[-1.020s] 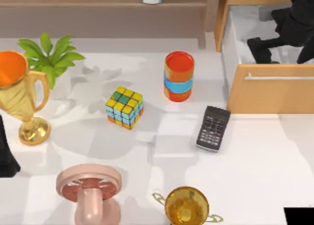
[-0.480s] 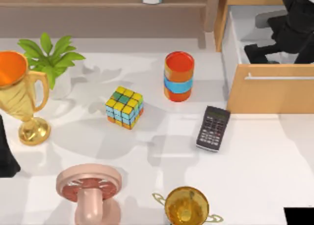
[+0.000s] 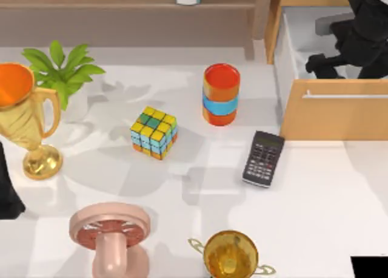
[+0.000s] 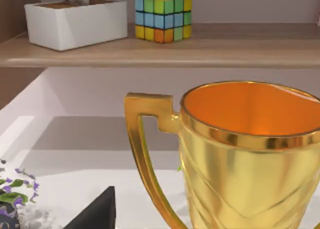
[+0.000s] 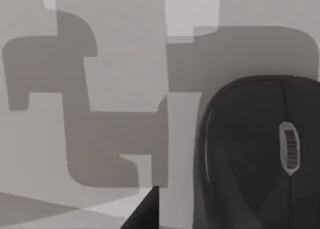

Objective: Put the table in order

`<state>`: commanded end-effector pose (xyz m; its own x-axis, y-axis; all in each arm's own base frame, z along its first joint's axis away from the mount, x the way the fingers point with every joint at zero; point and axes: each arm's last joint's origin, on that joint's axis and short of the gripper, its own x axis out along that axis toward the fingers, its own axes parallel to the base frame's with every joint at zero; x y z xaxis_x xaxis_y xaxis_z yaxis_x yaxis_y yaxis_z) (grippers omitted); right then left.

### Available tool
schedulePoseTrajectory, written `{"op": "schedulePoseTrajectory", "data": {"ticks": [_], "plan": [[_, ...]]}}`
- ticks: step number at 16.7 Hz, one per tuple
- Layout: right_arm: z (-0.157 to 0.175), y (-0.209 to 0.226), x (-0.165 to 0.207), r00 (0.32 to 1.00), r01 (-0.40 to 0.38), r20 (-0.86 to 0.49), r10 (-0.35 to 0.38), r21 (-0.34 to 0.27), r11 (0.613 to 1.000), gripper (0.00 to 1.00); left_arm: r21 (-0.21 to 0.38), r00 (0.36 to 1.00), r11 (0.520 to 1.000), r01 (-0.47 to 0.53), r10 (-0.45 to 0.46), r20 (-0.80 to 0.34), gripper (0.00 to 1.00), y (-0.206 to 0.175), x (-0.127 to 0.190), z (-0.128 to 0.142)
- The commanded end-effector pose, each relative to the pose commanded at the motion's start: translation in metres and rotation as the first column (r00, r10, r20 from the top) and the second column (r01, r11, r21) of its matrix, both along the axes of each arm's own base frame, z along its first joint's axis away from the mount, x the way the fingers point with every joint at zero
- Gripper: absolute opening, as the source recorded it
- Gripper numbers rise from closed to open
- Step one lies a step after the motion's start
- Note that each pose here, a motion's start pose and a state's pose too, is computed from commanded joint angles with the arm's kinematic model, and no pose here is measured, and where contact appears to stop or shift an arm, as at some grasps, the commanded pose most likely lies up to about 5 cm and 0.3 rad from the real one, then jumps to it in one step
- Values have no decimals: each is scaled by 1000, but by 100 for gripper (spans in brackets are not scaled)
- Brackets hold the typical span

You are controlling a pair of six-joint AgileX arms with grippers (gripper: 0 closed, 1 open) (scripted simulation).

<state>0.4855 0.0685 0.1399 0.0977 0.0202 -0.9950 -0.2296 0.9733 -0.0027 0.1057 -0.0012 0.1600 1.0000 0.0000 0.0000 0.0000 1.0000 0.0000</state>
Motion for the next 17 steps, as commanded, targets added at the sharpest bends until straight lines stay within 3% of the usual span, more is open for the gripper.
{"op": "schedulePoseTrajectory", "data": {"ticks": [7,17], "plan": [[0,0,0,1000,0,0,0,0,1000,2,0,1000,1000,0,0,0,100,0,0,0],[1,-1,0,1000,3,1,-3,1,1000,0,0,1000,1000,0,0,0,100,0,0,0]]}}
